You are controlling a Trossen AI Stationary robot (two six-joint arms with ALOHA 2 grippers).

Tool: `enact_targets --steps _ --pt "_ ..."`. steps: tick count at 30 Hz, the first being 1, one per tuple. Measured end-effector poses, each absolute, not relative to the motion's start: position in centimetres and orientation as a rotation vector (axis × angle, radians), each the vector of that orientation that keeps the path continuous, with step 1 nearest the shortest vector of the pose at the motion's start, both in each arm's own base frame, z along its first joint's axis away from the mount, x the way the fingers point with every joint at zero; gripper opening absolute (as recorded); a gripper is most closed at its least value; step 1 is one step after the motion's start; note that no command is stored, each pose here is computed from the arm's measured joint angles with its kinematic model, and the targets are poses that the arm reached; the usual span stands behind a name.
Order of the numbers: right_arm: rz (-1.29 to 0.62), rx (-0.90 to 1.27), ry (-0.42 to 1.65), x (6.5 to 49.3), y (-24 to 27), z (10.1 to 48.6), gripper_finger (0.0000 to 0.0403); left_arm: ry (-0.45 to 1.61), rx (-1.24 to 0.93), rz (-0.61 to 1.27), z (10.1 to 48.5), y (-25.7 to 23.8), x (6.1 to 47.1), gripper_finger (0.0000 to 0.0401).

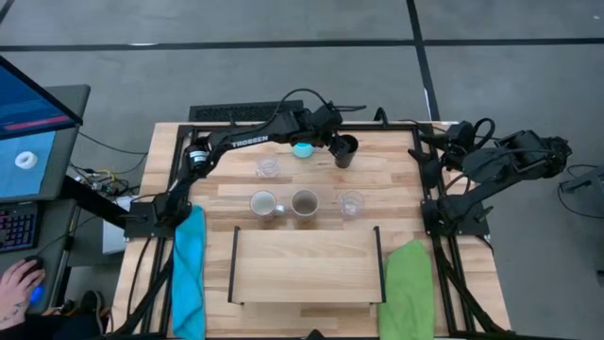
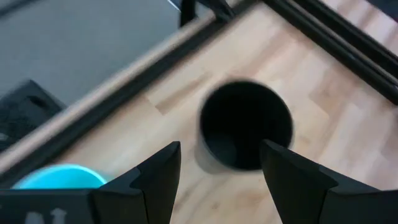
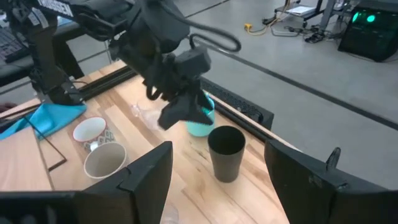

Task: Stack small to large cups/mugs on shelf
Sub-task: Put the black cup on the shelf

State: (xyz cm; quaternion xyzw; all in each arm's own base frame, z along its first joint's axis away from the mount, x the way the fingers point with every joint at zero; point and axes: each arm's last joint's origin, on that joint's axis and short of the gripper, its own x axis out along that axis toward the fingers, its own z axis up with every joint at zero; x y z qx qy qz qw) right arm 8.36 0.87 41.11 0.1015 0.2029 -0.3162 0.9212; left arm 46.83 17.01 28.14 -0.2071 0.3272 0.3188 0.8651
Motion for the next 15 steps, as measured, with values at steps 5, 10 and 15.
enact_targets --steps 5,10,15 --pt "-0.644 0.21 0.421 8.4 0.9 41.1 0.0279 0.649 -0.49 0.669 28.3 17.7 46.8 0.021" --pt "-0.64 0.202 0.428 8.3 0.9 41.1 0.0279 0.69 -0.471 0.678 26.0 17.5 47.8 0.021" --pt "-0.623 0.207 0.44 8.3 0.9 41.0 0.0279 0.673 -0.46 0.696 25.3 17.5 48.3 0.021"
